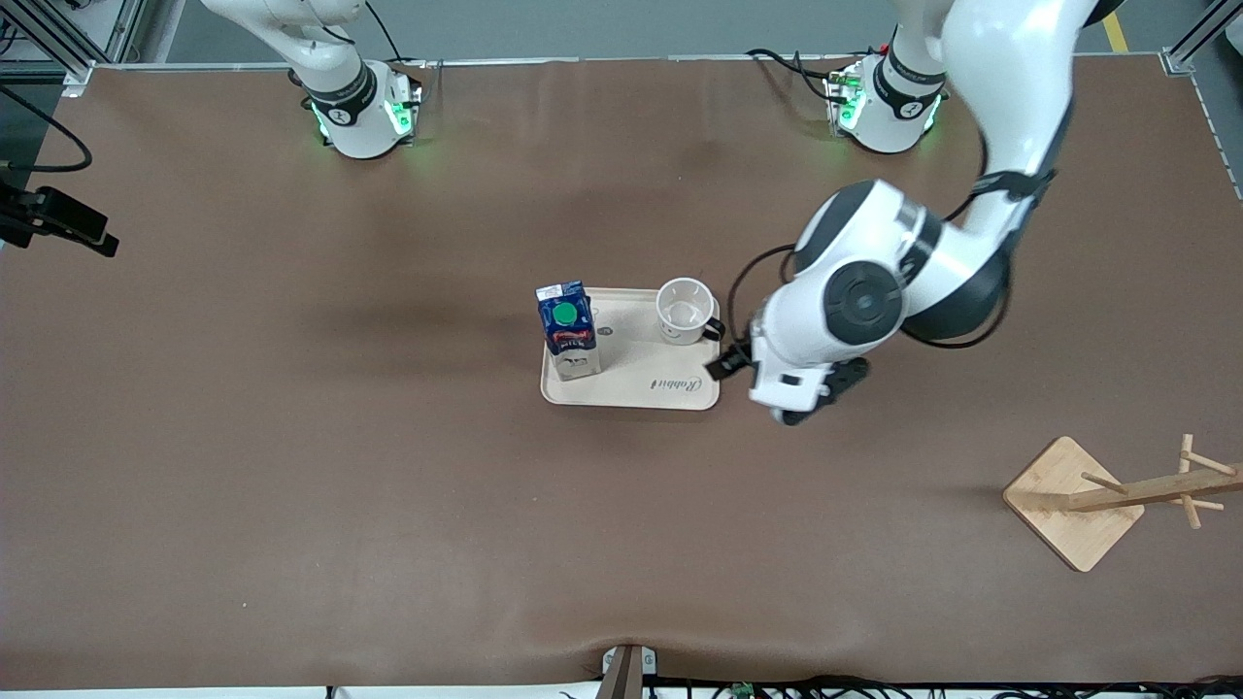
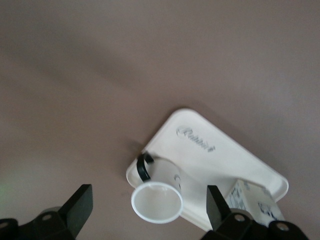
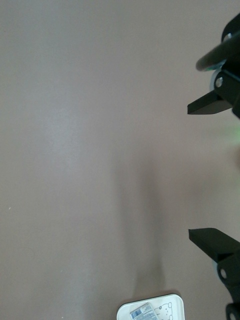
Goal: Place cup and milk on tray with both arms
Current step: 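Open the left gripper and raise it away from the mug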
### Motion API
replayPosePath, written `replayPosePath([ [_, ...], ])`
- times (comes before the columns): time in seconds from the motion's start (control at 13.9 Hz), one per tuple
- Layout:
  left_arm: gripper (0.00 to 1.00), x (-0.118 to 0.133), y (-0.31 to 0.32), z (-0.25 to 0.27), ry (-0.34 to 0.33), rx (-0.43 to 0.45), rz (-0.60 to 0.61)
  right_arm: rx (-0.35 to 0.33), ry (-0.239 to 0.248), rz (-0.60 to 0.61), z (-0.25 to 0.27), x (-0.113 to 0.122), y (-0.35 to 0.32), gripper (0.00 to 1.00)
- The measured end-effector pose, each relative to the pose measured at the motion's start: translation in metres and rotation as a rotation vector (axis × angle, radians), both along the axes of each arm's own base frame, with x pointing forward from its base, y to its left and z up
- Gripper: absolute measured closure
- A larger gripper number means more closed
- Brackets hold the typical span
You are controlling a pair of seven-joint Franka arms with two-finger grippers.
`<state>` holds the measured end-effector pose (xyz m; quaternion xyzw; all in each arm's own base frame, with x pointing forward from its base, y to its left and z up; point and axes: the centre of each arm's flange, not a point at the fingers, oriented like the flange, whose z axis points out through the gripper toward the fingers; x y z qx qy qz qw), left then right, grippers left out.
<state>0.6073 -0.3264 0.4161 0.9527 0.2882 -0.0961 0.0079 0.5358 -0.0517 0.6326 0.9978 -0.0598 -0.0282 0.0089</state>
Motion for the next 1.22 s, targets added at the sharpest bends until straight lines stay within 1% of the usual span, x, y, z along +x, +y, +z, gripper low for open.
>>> replayPosePath([
  [0.14, 0.00, 0.007, 0.024, 0.028, -0.080, 0.072, 0.001, -0.001, -0.005, -0.002, 0.001, 0.000, -0.001, 0.00],
  [0.22, 0.00, 0.009, 0.036, 0.041, -0.118, 0.106, 0.000, -0.002, -0.018, 0.001, 0.006, 0.000, 0.000, 0.00],
  [0.36, 0.00, 0.016, 0.065, 0.062, -0.157, 0.140, -0.034, -0.009, -0.047, 0.012, 0.020, 0.000, 0.006, 0.00],
  [0.57, 0.00, 0.028, 0.117, 0.086, -0.179, 0.142, -0.113, -0.013, -0.069, 0.015, 0.030, -0.001, 0.007, 0.00],
  [0.79, 0.00, 0.032, 0.169, 0.117, -0.206, 0.147, -0.179, -0.013, -0.070, 0.011, 0.031, -0.001, 0.006, 0.00],
  [1.0, 0.00, 0.016, 0.193, 0.154, -0.204, 0.170, -0.308, -0.013, -0.070, 0.008, 0.031, -0.001, 0.004, 0.00],
  [1.22, 0.00, -0.005, 0.220, 0.189, -0.178, 0.182, -0.465, -0.013, -0.070, 0.008, 0.031, -0.001, 0.004, 0.00],
])
